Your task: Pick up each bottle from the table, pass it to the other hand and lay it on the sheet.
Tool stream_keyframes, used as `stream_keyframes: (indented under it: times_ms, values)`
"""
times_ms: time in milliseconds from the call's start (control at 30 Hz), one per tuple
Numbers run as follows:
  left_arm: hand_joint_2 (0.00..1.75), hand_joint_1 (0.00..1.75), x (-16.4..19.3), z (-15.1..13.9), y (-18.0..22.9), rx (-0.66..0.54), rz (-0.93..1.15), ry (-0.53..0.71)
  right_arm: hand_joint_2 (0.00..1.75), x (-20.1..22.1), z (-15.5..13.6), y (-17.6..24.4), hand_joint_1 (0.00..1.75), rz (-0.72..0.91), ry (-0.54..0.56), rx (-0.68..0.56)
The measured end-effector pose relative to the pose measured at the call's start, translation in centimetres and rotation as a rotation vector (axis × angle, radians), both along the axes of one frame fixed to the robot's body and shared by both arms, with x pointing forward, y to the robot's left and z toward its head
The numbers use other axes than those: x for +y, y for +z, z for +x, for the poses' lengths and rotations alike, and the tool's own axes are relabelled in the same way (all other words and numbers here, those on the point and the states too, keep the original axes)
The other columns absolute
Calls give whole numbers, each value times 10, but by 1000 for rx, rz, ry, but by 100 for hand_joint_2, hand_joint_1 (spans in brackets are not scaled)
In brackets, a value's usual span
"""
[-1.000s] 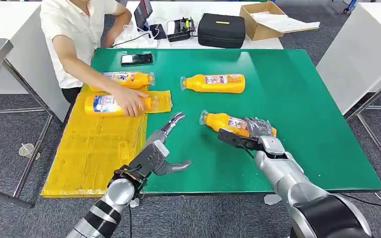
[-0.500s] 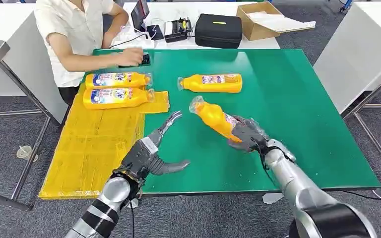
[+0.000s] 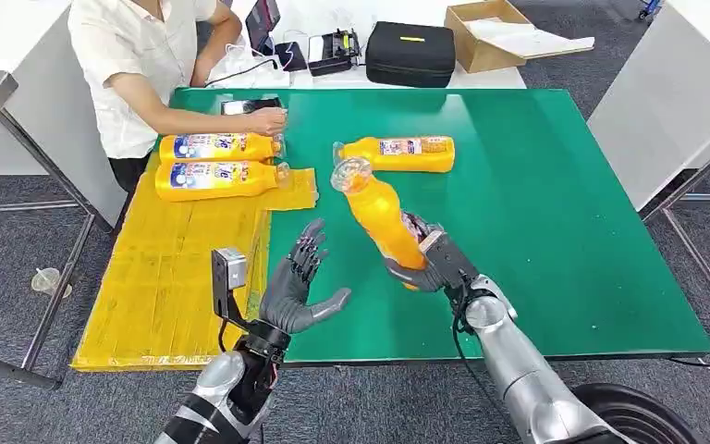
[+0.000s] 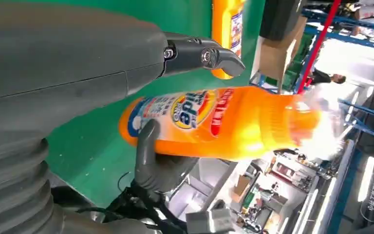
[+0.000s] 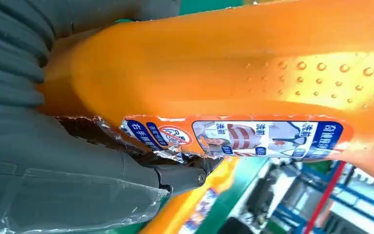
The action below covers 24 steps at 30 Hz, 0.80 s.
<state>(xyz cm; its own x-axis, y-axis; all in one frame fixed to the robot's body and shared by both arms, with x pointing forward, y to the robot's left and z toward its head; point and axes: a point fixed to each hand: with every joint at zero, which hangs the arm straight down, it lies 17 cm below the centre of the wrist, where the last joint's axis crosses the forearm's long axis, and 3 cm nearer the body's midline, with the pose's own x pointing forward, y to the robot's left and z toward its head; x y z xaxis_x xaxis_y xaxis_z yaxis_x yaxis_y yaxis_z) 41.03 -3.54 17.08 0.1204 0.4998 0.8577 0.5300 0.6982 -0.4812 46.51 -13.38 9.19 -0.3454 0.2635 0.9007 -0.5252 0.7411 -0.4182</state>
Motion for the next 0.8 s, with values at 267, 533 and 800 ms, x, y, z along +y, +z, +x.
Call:
stream_keyframes:
  times_ms: [267, 533, 800]
  values:
    - [175, 0, -1, 0, -2, 11, -3, -2, 175, 9, -3, 8, 175, 4, 21, -21]
    - [175, 0, 0, 0, -2, 18, -11, 0, 175, 13, -5, 9, 175, 2, 31, -28]
    - [175, 0, -1, 8, 9, -29, 2, 38, 175, 57, -21, 13, 175, -6, 113, -51]
